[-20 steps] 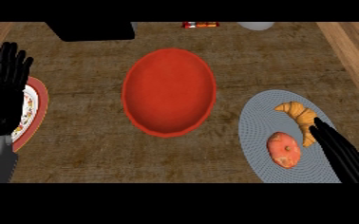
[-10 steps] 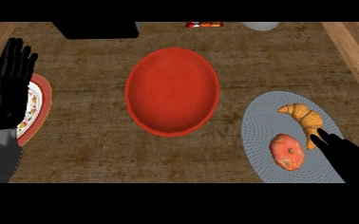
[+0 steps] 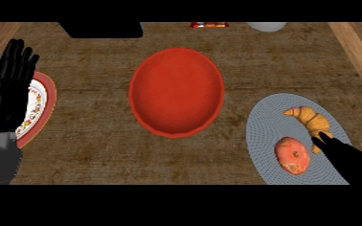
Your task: Pick the squash from the placemat and place it in the bowl
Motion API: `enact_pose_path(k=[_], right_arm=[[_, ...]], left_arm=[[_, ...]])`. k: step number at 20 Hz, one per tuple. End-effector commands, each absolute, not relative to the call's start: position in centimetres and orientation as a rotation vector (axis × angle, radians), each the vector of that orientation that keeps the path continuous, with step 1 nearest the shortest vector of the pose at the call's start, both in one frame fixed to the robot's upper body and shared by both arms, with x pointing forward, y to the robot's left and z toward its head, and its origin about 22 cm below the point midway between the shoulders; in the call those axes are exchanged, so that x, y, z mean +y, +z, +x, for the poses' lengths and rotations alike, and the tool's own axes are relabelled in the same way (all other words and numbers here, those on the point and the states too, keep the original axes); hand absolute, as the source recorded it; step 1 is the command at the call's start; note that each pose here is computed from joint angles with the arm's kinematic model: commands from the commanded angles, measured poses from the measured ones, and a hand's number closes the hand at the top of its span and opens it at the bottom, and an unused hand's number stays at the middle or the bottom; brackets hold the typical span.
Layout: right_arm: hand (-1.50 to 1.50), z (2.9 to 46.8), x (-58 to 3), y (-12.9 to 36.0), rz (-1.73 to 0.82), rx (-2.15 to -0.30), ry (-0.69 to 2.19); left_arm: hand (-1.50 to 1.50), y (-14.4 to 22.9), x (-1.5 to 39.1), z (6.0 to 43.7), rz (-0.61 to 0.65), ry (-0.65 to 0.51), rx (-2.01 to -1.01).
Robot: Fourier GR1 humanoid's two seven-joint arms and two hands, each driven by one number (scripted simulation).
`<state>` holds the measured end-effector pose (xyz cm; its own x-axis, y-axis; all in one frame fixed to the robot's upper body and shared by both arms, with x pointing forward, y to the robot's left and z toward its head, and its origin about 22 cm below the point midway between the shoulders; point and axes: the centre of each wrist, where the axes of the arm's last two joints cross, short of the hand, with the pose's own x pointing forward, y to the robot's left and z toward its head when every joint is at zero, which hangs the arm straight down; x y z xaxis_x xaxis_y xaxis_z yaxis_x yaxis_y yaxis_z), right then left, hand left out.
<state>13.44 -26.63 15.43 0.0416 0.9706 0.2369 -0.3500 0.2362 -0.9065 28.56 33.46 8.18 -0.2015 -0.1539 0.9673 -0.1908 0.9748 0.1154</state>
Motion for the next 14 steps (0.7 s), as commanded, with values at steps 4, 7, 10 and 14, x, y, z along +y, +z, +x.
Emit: enact_pose_path(k=[4,7,10,14], right_arm=[[-1.5,13.9,-24.6,15.0,-0.691,-1.076,1.139],[-1.5,14.7,-26.9,13.3,-0.691,-1.031,1.137],[-1.5,15.4,-25.6,11.7,-0.697,-1.023,1.133],[-1.5,15.4,-26.9,11.0,-0.707,-1.037,1.134]], left_arm=[[0.0,8.4,31.8,29.9,0.23,0.04,-1.771],[0.0,7.5,32.8,30.8,0.248,0.034,-1.782],[0.0,8.0,32.2,30.1,0.254,0.027,-1.796],[0.0,8.9,34.1,30.6,0.26,0.029,-1.767]])
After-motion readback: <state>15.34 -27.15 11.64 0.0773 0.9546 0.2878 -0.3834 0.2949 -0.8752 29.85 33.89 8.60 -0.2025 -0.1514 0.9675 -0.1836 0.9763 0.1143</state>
